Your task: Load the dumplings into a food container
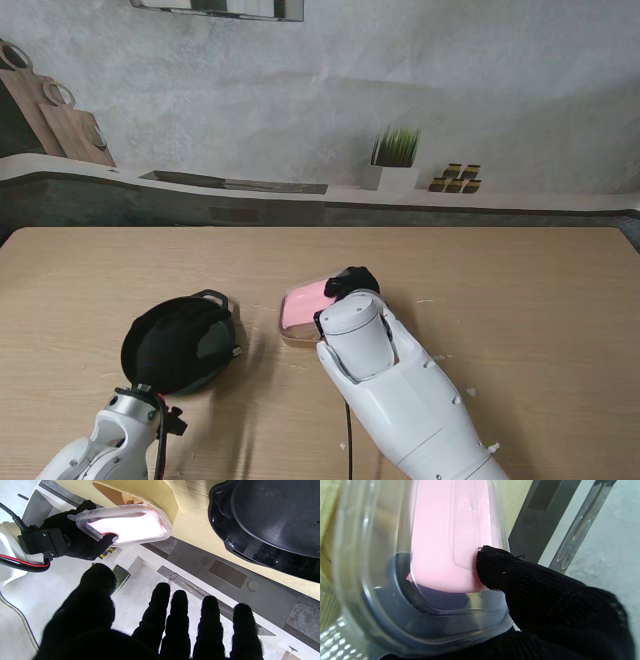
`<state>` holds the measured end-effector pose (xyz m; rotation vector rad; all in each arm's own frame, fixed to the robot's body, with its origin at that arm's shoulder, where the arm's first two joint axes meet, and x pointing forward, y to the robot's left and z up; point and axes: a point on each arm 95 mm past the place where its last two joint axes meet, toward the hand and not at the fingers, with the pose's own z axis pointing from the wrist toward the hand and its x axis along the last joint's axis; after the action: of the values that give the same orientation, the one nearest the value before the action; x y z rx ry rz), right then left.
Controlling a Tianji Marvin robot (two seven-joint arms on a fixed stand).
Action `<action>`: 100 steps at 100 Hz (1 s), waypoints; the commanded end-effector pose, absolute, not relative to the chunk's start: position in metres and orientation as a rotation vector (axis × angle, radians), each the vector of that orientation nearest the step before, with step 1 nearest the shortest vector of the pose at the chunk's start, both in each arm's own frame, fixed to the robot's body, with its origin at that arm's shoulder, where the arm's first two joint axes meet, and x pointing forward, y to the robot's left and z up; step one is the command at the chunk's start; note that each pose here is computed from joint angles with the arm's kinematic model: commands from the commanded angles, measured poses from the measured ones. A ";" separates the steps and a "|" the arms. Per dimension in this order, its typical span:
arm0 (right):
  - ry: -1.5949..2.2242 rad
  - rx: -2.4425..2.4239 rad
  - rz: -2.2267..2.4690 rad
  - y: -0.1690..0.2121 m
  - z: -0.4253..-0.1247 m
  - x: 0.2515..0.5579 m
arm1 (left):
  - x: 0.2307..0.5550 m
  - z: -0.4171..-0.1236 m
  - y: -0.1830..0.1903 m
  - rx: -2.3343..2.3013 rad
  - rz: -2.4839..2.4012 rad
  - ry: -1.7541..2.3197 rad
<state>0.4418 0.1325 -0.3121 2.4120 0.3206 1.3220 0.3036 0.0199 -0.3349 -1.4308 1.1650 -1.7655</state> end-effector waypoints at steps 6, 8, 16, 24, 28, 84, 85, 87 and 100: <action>0.363 2.423 1.297 0.137 -0.317 0.439 | 0.303 -0.335 0.018 -1.443 -1.763 1.172; 0.369 2.421 1.293 0.137 -0.317 0.438 | 0.303 -0.335 0.018 -1.444 -1.763 1.172; 0.396 2.406 1.279 0.137 -0.318 0.438 | 0.303 -0.335 0.018 -1.444 -1.762 1.173; 0.432 2.380 1.265 0.136 -0.320 0.438 | 0.303 -0.335 0.018 -1.444 -1.763 1.173; 0.449 2.373 1.263 0.135 -0.321 0.438 | 0.303 -0.335 0.018 -1.444 -1.763 1.172; 0.598 2.271 1.210 0.134 -0.323 0.433 | 0.303 -0.335 0.018 -1.440 -1.760 1.181; 0.597 2.268 1.212 0.134 -0.324 0.433 | 0.303 -0.335 0.018 -1.440 -1.760 1.181; 0.597 2.262 1.214 0.134 -0.324 0.433 | 0.303 -0.335 0.018 -1.440 -1.759 1.182; 0.609 2.212 1.210 0.133 -0.325 0.433 | 0.304 -0.335 0.019 -1.436 -1.758 1.184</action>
<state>0.4356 0.1286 -0.3220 2.2152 0.5922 1.2077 0.3038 0.0201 -0.3349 -1.4298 1.1713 -1.7621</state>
